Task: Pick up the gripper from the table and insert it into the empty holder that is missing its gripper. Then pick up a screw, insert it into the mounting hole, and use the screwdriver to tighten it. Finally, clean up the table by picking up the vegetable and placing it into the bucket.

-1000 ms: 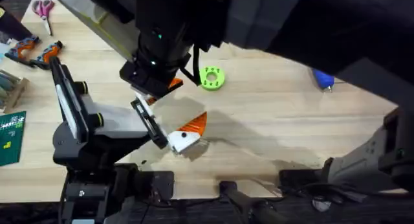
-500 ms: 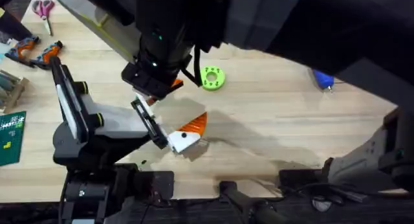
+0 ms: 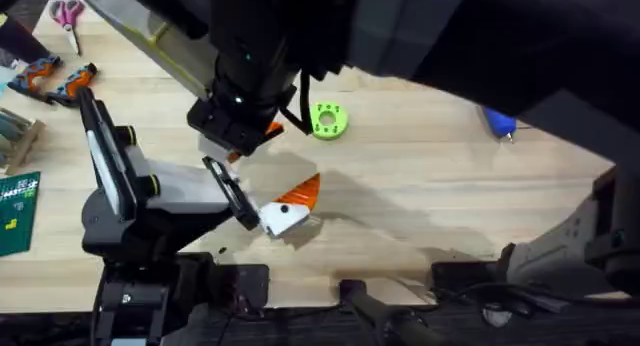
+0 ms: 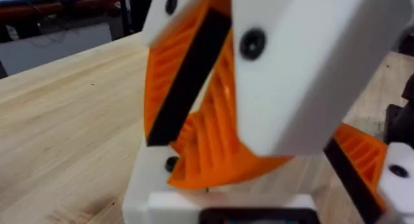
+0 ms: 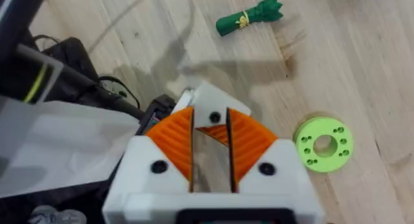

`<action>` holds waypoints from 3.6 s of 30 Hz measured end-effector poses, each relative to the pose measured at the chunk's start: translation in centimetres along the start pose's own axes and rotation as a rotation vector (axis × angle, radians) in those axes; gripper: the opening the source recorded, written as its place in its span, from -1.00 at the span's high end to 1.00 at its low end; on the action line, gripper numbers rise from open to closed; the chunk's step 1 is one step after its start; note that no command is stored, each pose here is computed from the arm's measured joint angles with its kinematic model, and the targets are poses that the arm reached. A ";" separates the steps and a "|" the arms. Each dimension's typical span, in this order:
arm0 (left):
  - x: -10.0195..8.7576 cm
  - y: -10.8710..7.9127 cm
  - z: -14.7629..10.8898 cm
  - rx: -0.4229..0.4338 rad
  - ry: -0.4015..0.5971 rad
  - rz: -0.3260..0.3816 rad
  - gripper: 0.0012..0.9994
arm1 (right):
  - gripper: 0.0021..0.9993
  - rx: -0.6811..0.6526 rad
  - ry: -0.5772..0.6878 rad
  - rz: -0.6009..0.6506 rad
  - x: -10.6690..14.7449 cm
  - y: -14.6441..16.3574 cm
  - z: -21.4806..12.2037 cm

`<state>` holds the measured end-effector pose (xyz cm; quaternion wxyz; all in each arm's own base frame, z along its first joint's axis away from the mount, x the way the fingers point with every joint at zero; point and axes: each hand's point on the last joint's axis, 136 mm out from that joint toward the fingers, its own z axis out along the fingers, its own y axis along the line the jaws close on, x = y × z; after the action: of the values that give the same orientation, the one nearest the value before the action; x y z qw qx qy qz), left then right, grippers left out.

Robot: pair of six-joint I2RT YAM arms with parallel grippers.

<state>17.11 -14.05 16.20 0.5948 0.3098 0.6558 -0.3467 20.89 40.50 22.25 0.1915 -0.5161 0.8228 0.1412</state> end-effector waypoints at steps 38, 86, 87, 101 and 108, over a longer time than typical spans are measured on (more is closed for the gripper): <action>0.0 0.0 0.0 0.000 0.000 0.000 -0.97 | -0.99 0.109 -0.080 0.158 0.9 -7.8 -6.0; 0.0 0.0 0.0 0.000 0.000 0.000 -0.97 | -0.99 0.223 0.025 0.495 10.1 -16.1 -13.3; 0.0 0.0 0.0 0.000 0.000 0.000 -0.97 | -0.99 0.226 0.031 0.508 10.4 -16.3 -13.4; 0.0 0.0 0.0 0.000 0.000 0.000 -0.97 | -0.99 0.274 0.087 0.691 14.8 -20.4 -13.9; 0.0 0.0 0.0 0.000 0.000 0.000 -0.97 | -0.99 0.284 0.079 0.708 15.1 -21.0 -14.2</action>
<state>17.11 -14.05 16.19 0.5947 0.3097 0.6559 -0.3468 31.53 13.46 27.14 0.1688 -0.1733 0.9682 0.0631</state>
